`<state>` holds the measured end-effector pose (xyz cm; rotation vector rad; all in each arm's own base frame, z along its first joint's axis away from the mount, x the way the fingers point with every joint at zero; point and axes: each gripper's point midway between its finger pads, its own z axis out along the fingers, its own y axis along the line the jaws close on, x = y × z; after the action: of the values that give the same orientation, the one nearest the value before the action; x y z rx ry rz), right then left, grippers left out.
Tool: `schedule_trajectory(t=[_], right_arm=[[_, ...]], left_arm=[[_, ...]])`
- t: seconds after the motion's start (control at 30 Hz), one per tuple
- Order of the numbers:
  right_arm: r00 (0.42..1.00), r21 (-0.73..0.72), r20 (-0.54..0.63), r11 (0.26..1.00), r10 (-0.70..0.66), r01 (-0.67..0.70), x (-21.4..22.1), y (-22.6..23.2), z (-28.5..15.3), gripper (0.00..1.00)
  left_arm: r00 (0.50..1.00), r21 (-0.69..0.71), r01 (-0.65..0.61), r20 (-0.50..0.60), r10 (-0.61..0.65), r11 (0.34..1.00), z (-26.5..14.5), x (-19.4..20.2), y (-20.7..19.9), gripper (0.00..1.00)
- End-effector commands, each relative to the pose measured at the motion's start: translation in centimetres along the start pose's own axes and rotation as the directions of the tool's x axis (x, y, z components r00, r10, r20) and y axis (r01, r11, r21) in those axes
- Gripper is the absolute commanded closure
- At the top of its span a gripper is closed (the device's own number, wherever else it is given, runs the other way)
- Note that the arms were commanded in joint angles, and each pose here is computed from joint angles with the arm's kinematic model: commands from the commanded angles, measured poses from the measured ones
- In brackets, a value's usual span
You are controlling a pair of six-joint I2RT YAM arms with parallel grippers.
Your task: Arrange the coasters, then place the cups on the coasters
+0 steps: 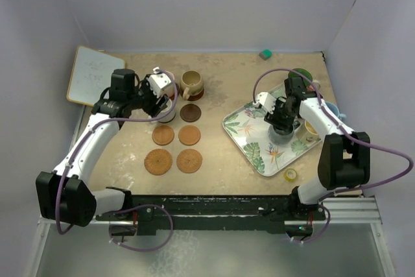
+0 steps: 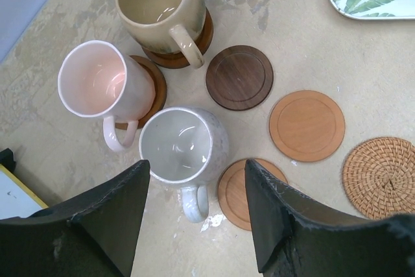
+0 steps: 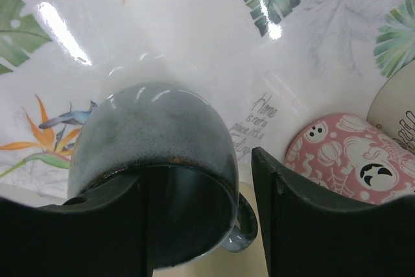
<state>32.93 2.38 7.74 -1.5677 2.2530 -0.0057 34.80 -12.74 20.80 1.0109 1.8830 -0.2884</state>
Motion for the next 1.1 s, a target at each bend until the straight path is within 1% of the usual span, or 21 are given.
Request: schedule_trajectory(t=[0.0,0.17,0.3,0.4,0.63,0.73,0.83,0.93,1.0,1.07], right_arm=[[0.997,0.024,0.065,0.998,0.047,-0.049,-1.7,0.4,-0.8,0.45],[0.987,0.023,0.104,0.992,0.122,-0.125,-2.7,1.5,-1.1,0.48],[0.975,0.024,0.117,0.981,0.187,-0.191,-3.4,2.4,-0.9,0.51],[0.958,0.011,0.12,0.965,0.261,-0.264,-4.2,3.2,-0.8,0.54],[0.914,-0.038,0.112,0.921,0.39,-0.388,-6.6,4.5,-0.5,0.6],[0.891,-0.072,0.127,0.9,0.436,-0.43,-7.8,4.8,-0.7,0.63],[0.871,-0.101,0.143,0.882,0.47,-0.46,-8.7,5.0,-1.0,0.64],[0.856,-0.1,0.152,0.87,0.493,-0.483,-9.1,4.7,-1.5,0.66],[0.861,-0.089,0.148,0.873,0.487,-0.479,-9.0,4.6,-1.7,0.66],[0.885,-0.09,0.146,0.896,0.443,-0.434,-8.8,4.6,-2.0,0.65]], left_arm=[[0.998,-0.004,-0.032,0.054,0.032,0.999,-0.9,-1.2,0.0,0.43],[0.998,0.002,-0.034,0.047,0.034,0.999,-1.0,-0.9,-0.2,0.43],[0.998,0.014,-0.031,0.05,0.031,0.999,-0.9,-0.9,-0.5,0.43],[0.998,0.02,-0.03,0.057,0.028,0.999,-1.0,-1.1,-0.6,0.43],[0.997,0.027,-0.028,0.066,0.027,0.999,-1.1,-1.5,-0.7,0.43],[0.998,0.029,-0.029,0.063,0.027,0.999,-1.2,-1.4,-0.8,0.43],[0.998,0.029,-0.034,0.06,0.032,0.999,-1.3,-1.3,-0.9,0.43],[0.998,0.023,-0.038,0.059,0.037,0.999,-1.4,-1.2,-0.8,0.43],[0.997,0.021,-0.04,0.06,0.039,0.999,-1.5,-1.3,-0.8,0.43],[0.997,0.021,-0.041,0.061,0.04,0.999,-1.5,-1.2,-0.8,0.43]])
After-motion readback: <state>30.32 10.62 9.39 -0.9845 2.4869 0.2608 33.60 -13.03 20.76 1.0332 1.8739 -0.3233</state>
